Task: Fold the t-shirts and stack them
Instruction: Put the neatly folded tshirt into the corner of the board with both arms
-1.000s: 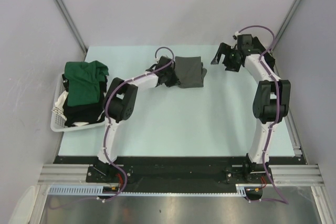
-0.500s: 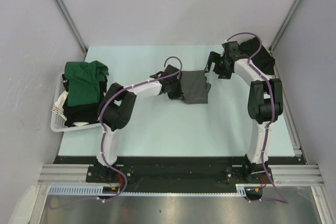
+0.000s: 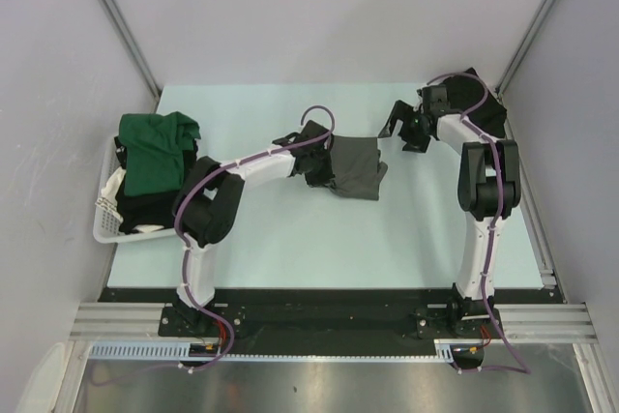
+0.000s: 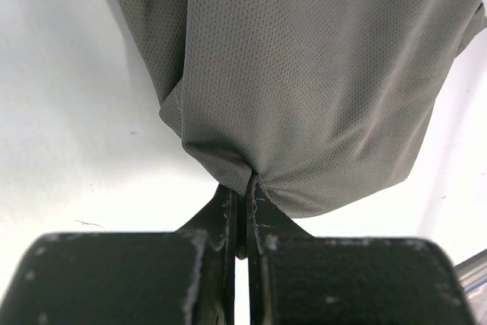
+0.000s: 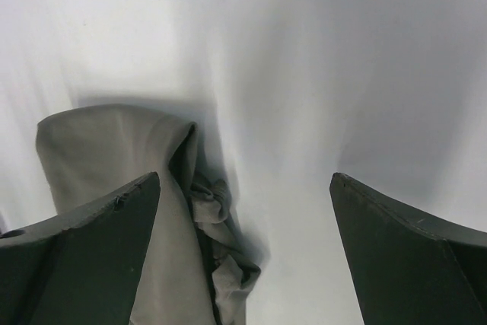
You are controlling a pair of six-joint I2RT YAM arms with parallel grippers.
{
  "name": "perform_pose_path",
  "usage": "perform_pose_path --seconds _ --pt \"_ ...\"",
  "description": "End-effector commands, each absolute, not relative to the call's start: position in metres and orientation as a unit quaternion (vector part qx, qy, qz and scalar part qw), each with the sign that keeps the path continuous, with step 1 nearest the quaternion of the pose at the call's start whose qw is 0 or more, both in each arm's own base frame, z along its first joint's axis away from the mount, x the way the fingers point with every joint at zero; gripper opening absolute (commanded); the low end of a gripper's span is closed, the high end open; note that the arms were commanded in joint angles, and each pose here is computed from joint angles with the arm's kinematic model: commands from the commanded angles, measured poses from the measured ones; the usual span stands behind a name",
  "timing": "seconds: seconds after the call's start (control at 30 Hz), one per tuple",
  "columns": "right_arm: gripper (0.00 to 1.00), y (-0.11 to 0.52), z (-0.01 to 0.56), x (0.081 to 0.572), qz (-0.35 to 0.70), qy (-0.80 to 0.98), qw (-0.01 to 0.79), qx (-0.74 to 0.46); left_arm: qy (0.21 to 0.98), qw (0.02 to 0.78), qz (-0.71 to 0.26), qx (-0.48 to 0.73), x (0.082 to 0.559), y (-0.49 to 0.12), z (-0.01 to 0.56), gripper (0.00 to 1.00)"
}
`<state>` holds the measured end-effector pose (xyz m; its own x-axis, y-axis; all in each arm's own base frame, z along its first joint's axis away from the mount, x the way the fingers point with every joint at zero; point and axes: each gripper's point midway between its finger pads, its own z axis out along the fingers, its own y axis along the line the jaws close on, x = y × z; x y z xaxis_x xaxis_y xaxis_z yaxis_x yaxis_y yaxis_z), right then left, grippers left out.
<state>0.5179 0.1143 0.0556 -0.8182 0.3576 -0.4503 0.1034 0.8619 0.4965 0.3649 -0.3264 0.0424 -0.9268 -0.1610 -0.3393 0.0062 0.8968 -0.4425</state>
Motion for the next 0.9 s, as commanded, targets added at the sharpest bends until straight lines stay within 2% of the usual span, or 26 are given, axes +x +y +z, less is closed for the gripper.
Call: perform_pose_path --seconds 0.0,0.7,0.8,0.87 --pt "1.00 0.135 0.061 0.526 0.280 0.908 0.288 0.121 0.953 0.202 -0.225 -0.024 0.357 -0.326 0.062 0.00" --pt "0.94 0.174 0.028 0.481 0.305 0.923 0.208 0.112 0.949 0.213 -0.231 -0.027 0.367 -0.339 0.072 0.00" --pt "0.89 0.180 0.023 0.472 0.306 0.926 0.193 0.108 0.949 0.215 -0.230 -0.027 0.366 -0.338 0.073 0.00" --pt "0.81 0.182 0.021 0.468 0.307 0.927 0.188 0.107 0.949 0.215 -0.231 -0.027 0.365 -0.338 0.074 0.00"
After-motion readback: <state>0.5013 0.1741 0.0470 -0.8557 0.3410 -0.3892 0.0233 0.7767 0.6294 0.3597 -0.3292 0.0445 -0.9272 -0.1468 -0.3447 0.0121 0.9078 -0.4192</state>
